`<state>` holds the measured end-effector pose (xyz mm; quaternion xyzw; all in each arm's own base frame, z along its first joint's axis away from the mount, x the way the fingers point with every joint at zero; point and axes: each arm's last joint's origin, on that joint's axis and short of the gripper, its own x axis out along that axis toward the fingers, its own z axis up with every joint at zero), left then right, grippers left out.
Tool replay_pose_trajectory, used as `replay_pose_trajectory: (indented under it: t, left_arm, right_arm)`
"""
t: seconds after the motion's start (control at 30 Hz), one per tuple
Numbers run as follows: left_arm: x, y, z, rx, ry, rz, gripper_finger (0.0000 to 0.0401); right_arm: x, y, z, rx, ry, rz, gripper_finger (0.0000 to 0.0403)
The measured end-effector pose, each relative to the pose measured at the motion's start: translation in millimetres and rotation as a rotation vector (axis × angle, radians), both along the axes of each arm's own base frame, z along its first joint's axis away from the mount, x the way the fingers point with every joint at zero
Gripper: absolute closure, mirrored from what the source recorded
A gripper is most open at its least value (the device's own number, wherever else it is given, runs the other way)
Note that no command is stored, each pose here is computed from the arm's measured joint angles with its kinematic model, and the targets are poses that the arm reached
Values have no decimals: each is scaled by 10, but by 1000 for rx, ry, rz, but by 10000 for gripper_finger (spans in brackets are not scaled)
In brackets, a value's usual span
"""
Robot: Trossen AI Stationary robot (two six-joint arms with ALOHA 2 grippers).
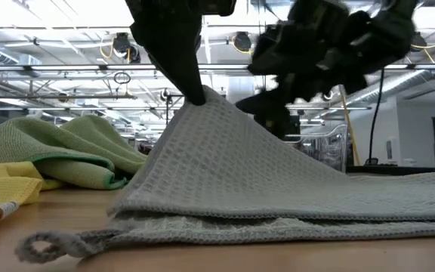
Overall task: Fold microfiber towels
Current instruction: Fold the light gray towel
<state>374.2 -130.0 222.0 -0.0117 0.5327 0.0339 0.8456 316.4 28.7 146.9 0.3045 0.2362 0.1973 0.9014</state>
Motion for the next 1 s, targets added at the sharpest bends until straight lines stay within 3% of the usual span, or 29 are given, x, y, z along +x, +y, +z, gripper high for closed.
replay_pose_trajectory:
  t: [0.17,0.33,0.6,0.7,1.0]
  left_arm:
    - [-2,0,2,20,-3,-11,396]
    - [0,9,3,46,-10,-8,390]
    - [3,11,7,21,-18,45,386]
    - [2,1,6,-44,-12,104,349]
    - [-200,-162,14,-176,101,349,180]
  right_arm:
    - [229,-8,-78,26,15,64,202]
    - [249,-3,-117,28,22,111,231]
    - [238,-4,-130,32,36,134,355]
    - [237,-4,-133,27,36,136,394]
    - [211,5,-111,29,63,138,399]
